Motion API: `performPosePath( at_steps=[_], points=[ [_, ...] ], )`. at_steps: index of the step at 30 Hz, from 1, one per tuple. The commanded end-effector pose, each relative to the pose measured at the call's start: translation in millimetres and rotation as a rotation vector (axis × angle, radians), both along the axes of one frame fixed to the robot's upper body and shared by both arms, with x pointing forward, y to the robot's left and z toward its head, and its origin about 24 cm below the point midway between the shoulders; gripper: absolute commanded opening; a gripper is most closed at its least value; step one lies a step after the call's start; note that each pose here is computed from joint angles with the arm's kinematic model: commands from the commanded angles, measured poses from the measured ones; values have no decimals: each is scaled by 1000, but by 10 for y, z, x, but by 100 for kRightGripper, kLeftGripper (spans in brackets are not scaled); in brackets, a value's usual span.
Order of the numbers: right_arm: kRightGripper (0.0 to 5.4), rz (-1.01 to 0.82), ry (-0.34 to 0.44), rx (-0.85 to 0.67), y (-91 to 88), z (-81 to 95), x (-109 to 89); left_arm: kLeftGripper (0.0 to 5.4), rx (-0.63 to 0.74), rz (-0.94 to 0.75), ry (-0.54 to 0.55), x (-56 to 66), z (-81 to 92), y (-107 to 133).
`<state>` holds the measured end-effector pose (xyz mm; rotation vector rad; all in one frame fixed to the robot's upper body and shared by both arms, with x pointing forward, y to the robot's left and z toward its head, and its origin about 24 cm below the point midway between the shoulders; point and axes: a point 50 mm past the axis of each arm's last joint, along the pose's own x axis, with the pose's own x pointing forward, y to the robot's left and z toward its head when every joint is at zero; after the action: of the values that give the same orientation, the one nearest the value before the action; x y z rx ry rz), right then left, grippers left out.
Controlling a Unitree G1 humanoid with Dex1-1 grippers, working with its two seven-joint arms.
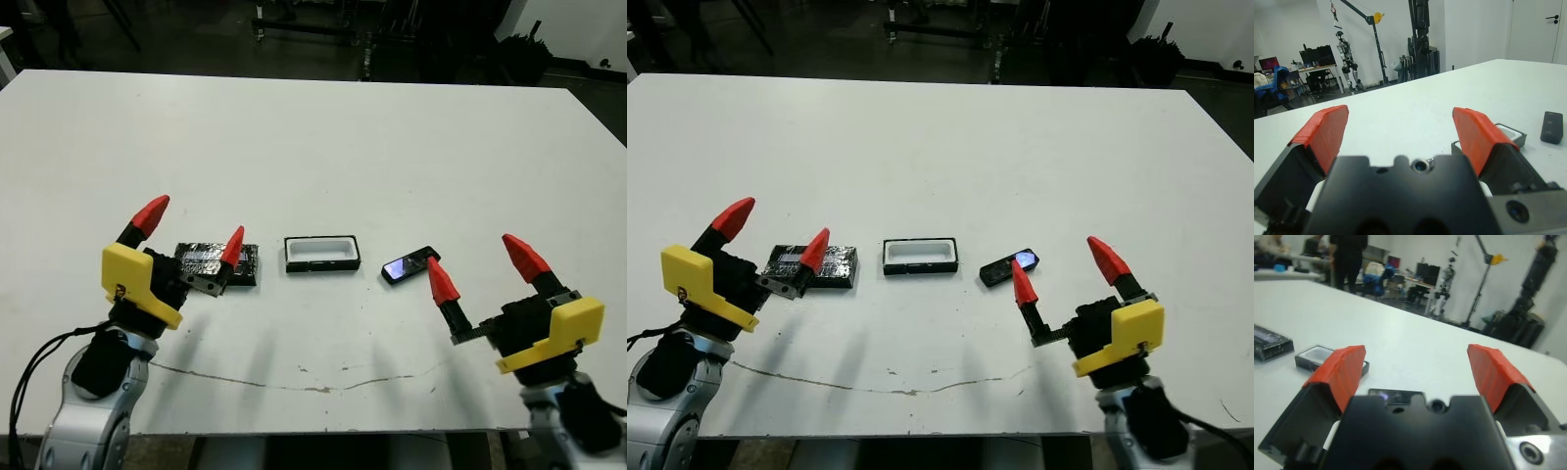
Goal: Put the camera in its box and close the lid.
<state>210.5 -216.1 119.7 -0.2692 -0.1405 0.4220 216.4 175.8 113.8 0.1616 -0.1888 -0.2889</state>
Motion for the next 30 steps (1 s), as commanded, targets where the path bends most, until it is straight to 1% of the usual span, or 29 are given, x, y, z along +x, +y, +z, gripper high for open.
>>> performPosePath(
  at_steps=[1,3,5,6,8,11,14,16,17,20,21,24,26,28,30],
  points=[
    [538,123,-14,-155,-262,421,344,540,3,5,8,-3,-4,5],
    [538,208,46,-197,-373,610,560,540,6,7,14,-4,-5,2],
    [538,288,114,-240,-429,761,746,540,4,4,14,-4,-6,-4],
    [538,323,149,-259,-433,804,823,540,4,4,13,-4,-4,-7],
    [538,390,214,-293,-423,837,939,540,3,4,14,-3,-2,-10],
    [538,500,322,-348,-401,808,1063,540,7,10,14,-1,1,-16],
    [538,598,462,-452,-335,778,1172,540,4,3,6,4,7,-27],
    [538,668,524,-518,-277,750,1234,540,15,5,5,8,9,-32],
    [538,703,543,-562,-242,737,1261,540,12,5,7,9,10,-35],
    [538,780,564,-728,-138,709,1328,540,0,2,9,9,14,-43],
    [538,798,589,-758,-106,687,1351,540,0,2,9,11,16,-44],
    [538,831,671,-764,-44,611,1401,540,0,2,10,13,19,-44],
    [538,846,703,-769,-16,563,1423,540,-2,2,11,14,21,-43],
    [538,853,721,-802,23,515,1444,540,2,4,10,15,21,-40],
    [538,857,708,-829,53,487,1452,540,4,7,10,15,22,-38]
  ],
)
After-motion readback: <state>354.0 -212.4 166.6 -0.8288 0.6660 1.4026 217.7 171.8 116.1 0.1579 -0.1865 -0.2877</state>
